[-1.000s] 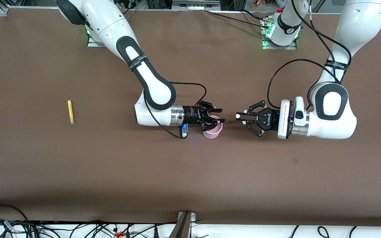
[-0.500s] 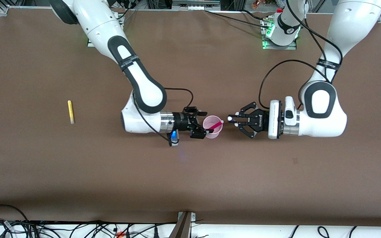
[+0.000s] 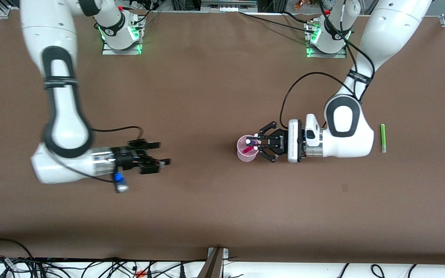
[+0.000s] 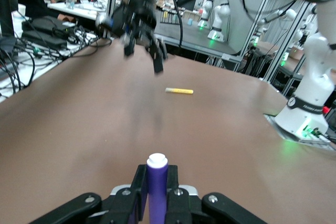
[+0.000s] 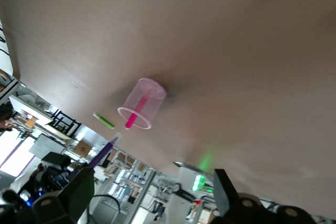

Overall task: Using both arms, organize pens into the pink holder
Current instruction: 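Insert the purple pen into the holder while the right gripper withdraws, then release the purple pen and lift the left gripper while the right gripper retreats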

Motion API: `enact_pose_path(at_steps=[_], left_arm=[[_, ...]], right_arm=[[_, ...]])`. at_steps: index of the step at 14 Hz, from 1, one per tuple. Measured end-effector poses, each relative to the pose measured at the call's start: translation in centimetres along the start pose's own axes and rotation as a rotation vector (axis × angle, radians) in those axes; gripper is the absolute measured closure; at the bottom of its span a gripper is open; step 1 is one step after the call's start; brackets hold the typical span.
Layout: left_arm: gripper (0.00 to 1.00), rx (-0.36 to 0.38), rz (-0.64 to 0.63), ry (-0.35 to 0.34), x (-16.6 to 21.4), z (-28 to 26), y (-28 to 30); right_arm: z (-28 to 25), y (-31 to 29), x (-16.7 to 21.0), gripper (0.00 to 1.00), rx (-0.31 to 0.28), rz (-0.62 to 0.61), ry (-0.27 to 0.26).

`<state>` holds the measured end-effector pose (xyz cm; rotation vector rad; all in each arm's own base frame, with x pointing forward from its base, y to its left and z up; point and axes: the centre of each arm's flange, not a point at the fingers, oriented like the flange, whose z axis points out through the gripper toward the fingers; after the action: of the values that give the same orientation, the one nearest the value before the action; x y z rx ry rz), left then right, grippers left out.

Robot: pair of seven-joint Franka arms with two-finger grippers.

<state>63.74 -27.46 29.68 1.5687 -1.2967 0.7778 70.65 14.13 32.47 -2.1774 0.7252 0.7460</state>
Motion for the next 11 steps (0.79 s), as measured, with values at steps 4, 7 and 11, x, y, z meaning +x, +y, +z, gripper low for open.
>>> enact_pose_path(at_steps=[4,7,11], left_arm=[[0.81,0.049,0.063,-0.035,-0.3,1.7,0.0],[0.67,0.046,0.060,-0.046,-1.2,2.0,0.2],[0.27,0.025,0.017,-0.038,-1.0,1.7,0.4]], right_arm=[[-8.3,1.0,-4.2,0.00,-0.239,-0.128,0.206],[-12.3,-1.2,-11.9,0.00,-0.396,-0.249,0.361],[-15.3,-2.8,-22.1,0.00,-0.605,-0.434,0.552]])
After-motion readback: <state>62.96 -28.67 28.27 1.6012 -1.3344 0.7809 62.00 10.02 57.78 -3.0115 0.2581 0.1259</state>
